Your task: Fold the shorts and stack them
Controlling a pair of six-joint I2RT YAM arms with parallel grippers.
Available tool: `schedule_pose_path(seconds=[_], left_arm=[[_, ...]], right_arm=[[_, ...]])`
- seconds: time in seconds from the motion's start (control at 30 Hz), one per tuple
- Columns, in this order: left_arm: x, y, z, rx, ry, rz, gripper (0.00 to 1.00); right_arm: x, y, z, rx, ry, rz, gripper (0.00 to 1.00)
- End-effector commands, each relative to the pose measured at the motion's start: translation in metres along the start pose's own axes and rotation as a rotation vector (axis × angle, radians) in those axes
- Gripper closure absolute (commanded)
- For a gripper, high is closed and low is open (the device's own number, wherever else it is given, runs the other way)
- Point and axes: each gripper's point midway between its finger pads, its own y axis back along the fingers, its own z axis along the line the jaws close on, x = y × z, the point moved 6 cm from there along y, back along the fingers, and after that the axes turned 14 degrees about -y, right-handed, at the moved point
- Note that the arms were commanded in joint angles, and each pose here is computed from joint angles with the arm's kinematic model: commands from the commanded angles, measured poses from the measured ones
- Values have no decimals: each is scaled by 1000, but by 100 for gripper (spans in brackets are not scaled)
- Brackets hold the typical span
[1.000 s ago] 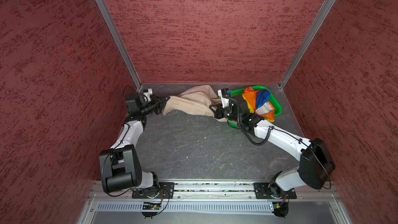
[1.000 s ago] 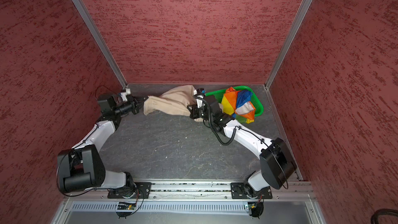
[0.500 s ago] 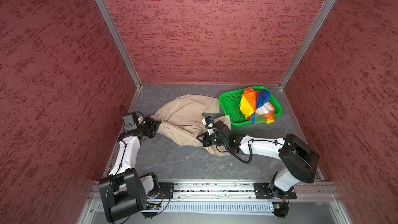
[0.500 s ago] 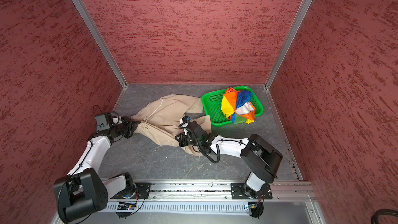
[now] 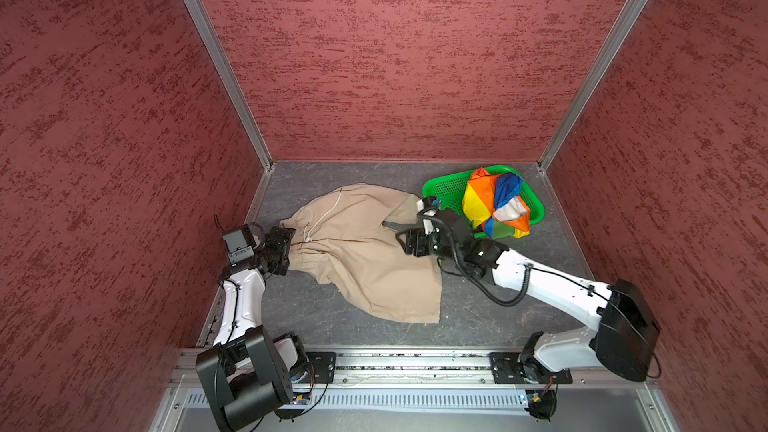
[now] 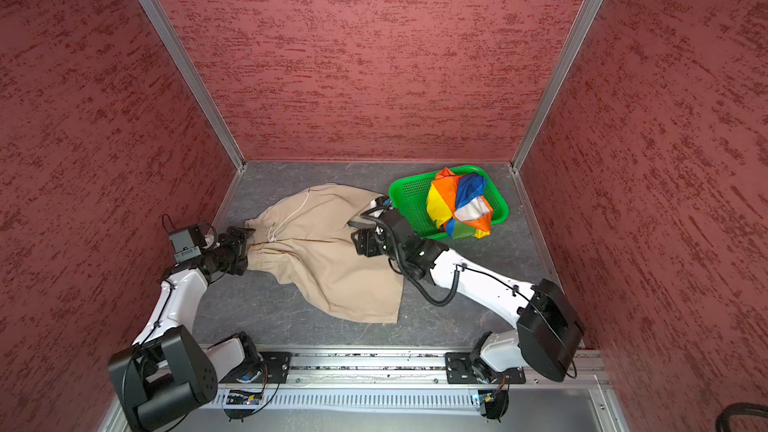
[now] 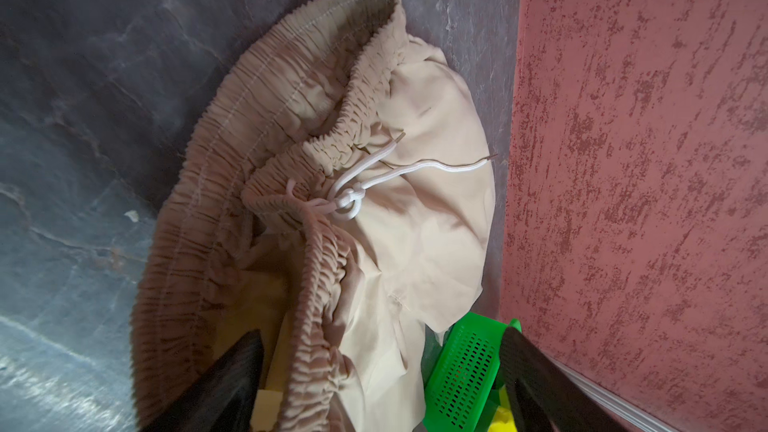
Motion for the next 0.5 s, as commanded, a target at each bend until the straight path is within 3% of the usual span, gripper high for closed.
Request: schedule_pose_path(seconds=[0.0, 0.17, 0.33, 0.47], left_arm=[[-13, 12, -15, 24, -38, -45, 9], [-21, 25, -31, 36, -82, -77, 12], [-29, 22, -48, 111, -90, -43, 9], [-33, 24, -59, 80, -139, -30, 7]], right_arm=[[-30, 3, -52, 330, 45, -77, 24], [-42, -32, -72, 397, 74, -11, 25], [-41, -72, -93, 457, 85, 93, 27], [-41, -96, -111, 485, 87, 118, 26]])
